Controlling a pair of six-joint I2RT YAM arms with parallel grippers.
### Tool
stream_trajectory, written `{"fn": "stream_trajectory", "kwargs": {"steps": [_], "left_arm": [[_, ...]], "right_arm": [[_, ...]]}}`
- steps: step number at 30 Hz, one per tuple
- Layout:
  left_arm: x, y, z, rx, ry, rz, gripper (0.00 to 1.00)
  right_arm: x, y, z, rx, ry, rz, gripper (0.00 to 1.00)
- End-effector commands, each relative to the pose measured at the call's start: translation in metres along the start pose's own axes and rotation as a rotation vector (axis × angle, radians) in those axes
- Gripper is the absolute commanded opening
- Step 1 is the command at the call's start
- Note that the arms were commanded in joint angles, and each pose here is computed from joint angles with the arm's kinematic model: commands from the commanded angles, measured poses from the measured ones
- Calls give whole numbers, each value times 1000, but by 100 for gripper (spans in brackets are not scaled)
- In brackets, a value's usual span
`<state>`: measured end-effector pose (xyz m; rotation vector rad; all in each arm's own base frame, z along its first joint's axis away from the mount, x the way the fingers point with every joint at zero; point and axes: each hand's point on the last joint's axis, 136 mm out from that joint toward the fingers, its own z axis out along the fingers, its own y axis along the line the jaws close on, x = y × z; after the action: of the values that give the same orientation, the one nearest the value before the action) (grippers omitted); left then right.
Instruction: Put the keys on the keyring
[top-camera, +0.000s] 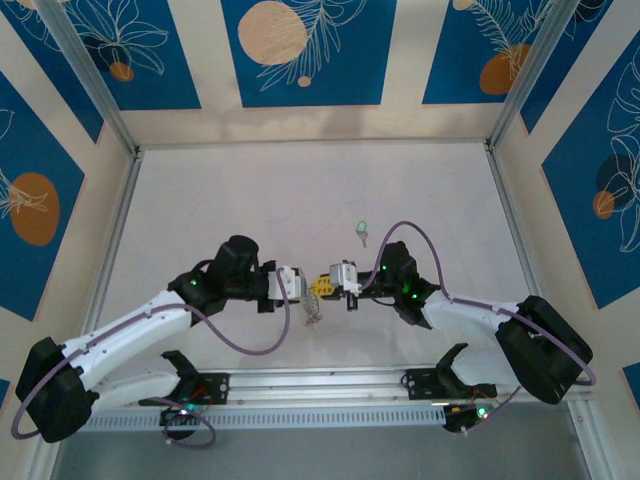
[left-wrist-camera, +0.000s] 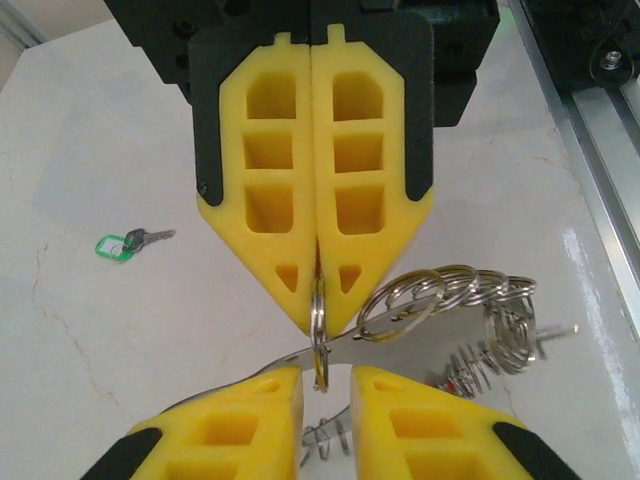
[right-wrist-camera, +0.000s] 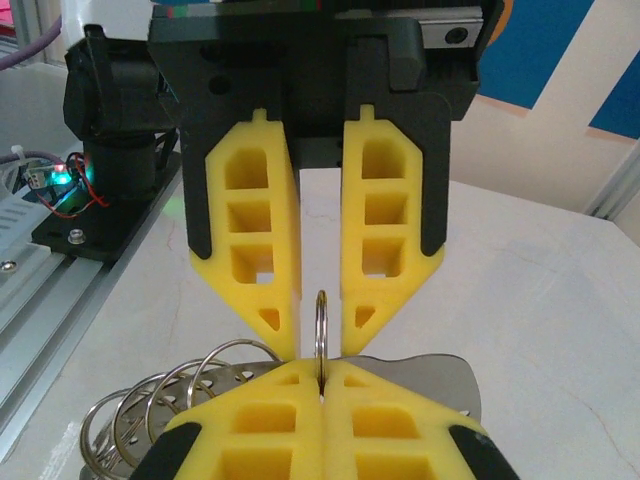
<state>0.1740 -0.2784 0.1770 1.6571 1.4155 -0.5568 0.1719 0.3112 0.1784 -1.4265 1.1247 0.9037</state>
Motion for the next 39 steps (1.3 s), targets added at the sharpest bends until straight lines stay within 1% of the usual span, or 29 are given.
{"fn": "stream_trajectory", "kwargs": {"steps": [1,8,12,16,18,19,21,23,26,29,31,35,37,39], "left_arm": [[-20,10,-3,-25,-52,41,19],[-24,11,-2,-28,-71,43,19],[-22,10,0,-12,-62,43,8],[-21,11,-2,-18,-50,44,0],[-21,14,-5,-32,-23,45,0],[-20,16,-7,-41,-9,48,0],[-19,18,-12,-60,12,69,0],[-16,22,-16,-85,43,97,0],[-12,26,-23,-119,96,164,0],[-6,22,-29,-115,145,298,0],[-4,23,-32,-132,157,374,0],[-10,23,-35,-172,117,455,0],[-14,20,-36,-168,86,474,0],[-17,15,-36,-149,65,481,0]], "right_arm": [[-17,-5,1,-3,-55,-64,0],[-16,-4,1,-10,-53,-63,0],[-16,-4,1,-9,-57,-60,0],[-13,-6,0,10,-38,-52,0],[-8,-6,-1,20,-22,-53,14],[-6,-6,-1,24,-14,-52,19],[-3,-7,-2,37,-2,-55,27],[-1,-7,-4,42,9,-61,31],[0,-8,-5,53,7,-75,34],[-2,-11,-5,65,7,-83,36],[-2,-17,-6,85,12,-77,37],[9,-44,-14,211,82,-15,38],[-1,-42,-20,213,41,-11,40],[-8,-29,-20,152,12,-34,40]]}}
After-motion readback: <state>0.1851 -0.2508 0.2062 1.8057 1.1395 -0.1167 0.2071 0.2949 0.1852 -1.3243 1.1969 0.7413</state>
